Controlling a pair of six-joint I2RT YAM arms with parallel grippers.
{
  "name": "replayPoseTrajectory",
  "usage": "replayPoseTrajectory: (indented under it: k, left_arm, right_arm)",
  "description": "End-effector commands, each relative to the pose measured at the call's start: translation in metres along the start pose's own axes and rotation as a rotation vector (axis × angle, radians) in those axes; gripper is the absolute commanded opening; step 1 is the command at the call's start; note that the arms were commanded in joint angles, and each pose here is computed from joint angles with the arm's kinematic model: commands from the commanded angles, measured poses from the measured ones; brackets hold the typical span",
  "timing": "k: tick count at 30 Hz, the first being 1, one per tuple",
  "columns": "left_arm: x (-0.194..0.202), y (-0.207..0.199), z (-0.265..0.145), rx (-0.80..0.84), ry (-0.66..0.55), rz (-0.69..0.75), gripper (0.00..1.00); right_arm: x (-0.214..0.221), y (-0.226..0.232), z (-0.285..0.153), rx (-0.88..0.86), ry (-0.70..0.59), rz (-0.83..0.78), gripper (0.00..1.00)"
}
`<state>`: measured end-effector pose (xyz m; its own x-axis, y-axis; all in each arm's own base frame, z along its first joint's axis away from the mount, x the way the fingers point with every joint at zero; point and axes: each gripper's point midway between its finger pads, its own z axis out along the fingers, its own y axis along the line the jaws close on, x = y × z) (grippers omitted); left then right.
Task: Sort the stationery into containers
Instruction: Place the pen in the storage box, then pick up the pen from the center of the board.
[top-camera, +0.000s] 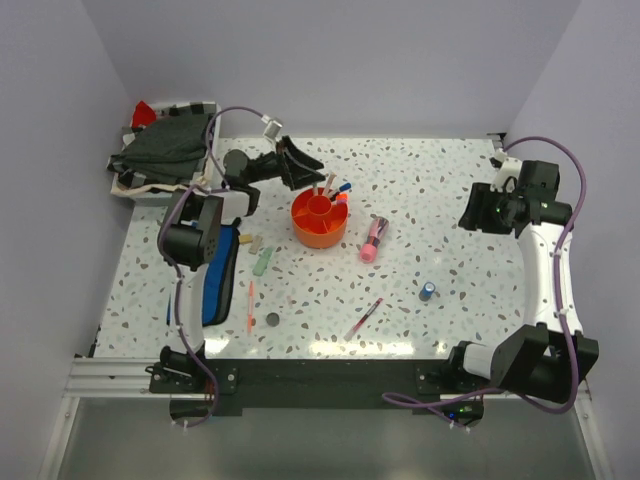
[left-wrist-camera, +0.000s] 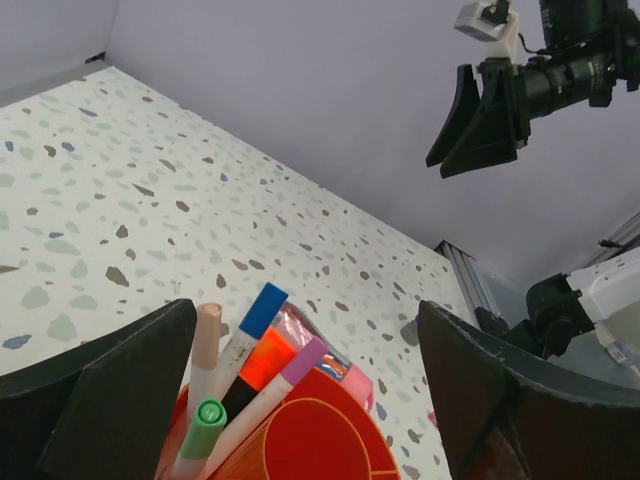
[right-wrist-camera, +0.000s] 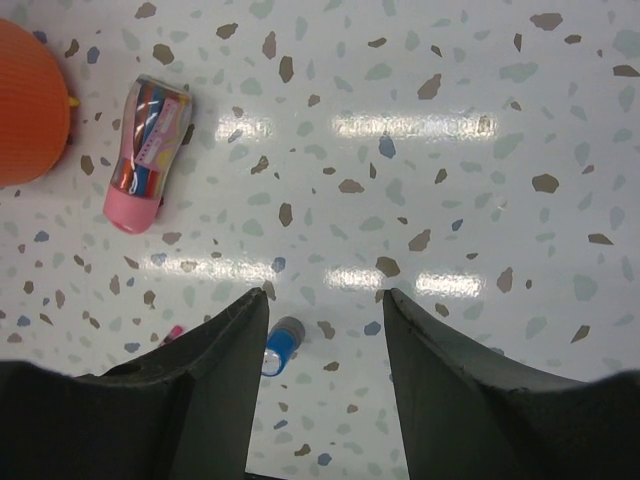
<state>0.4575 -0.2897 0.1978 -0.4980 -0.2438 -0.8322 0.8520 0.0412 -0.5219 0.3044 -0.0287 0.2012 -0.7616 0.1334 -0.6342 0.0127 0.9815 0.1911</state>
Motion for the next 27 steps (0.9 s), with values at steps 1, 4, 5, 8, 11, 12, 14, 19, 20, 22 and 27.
replayPoseTrajectory:
  k: [1, 4, 5, 8, 11, 12, 14, 19, 20, 22, 27]
  left_arm:
    - [-0.091, -0.096, -0.005, 0.220, -0.156, 0.678, 1.00]
    - [-0.118, -0.108, -0.008, 0.189, -0.135, 0.710, 1.00]
    - [-0.124, -0.109, -0.010, 0.172, -0.126, 0.715, 1.00]
    - [-0.138, -0.113, -0.027, 0.073, -0.076, 0.752, 1.00]
    - [-0.144, -0.097, -0.052, -0.161, 0.011, 0.753, 1.00]
    - [-0.137, -0.087, -0.068, -0.346, 0.076, 0.630, 1.00]
    - [-0.132, -0.077, -0.089, -0.490, 0.177, 0.738, 1.00]
    - [-0.080, -0.076, -0.163, -0.859, 0.392, 0.546, 1.00]
    - [-0.080, -0.083, -0.170, -0.894, 0.393, 0.546, 1.00]
    - [-0.053, -0.086, -0.184, -0.924, 0.445, 0.492, 1.00]
    - [-0.001, -0.095, -0.204, -0.937, 0.528, 0.368, 1.00]
  right_arm:
    - [-0.019, 0.018, -0.016, -0.075, -0.087, -0.017, 0.54]
    - [-0.027, 0.027, -0.020, -0.131, -0.111, -0.055, 0.55]
    - [-0.029, 0.035, -0.021, -0.172, -0.117, -0.070, 0.55]
    - [-0.037, 0.050, -0.015, -0.263, -0.127, -0.139, 0.56]
    - [-0.046, 0.077, -0.006, -0.313, -0.157, -0.316, 0.57]
    - [-0.043, 0.098, -0.002, -0.341, -0.156, -0.411, 0.57]
    - [-0.043, 0.119, 0.003, -0.371, -0.187, -0.605, 0.58]
    - [-0.048, 0.179, 0.010, -0.502, -0.293, -0.958, 0.60]
    - [-0.047, 0.185, 0.018, -0.525, -0.288, -0.983, 0.60]
    - [-0.050, 0.197, 0.019, -0.576, -0.317, -1.064, 0.61]
    - [-0.016, 0.229, 0.034, -0.701, -0.304, -1.343, 0.60]
